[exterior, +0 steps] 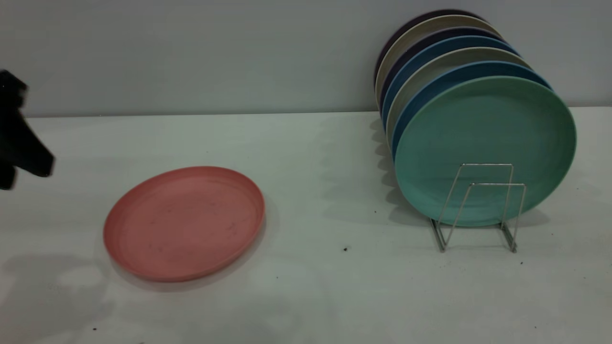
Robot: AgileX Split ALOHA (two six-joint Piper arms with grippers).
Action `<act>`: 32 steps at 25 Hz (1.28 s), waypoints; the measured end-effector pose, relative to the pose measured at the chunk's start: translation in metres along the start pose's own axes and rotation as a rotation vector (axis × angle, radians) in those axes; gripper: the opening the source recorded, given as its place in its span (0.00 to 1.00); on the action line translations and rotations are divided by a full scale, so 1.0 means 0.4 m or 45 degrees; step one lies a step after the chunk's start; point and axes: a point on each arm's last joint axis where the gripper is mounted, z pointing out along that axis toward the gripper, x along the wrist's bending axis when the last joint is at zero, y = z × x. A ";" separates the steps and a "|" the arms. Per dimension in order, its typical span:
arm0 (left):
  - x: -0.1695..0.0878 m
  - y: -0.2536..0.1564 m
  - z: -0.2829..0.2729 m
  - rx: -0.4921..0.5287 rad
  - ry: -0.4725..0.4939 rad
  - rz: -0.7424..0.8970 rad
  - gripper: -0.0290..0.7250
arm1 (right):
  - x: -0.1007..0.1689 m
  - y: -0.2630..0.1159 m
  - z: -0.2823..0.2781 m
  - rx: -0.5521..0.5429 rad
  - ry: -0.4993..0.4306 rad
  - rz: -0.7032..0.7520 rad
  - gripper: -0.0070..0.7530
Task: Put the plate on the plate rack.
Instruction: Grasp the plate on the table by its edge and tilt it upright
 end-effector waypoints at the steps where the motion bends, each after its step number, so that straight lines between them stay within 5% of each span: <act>1: 0.012 0.008 0.019 0.007 -0.012 -0.022 0.63 | 0.000 0.000 0.000 0.001 0.002 -0.002 0.56; 12: 0.138 0.038 0.195 -0.009 -0.102 -0.242 0.63 | 0.002 -0.001 0.000 0.008 0.012 -0.005 0.56; 32: 0.174 0.005 0.349 -0.036 -0.199 -0.368 0.63 | -0.005 0.005 0.001 -0.026 -0.024 -0.013 0.57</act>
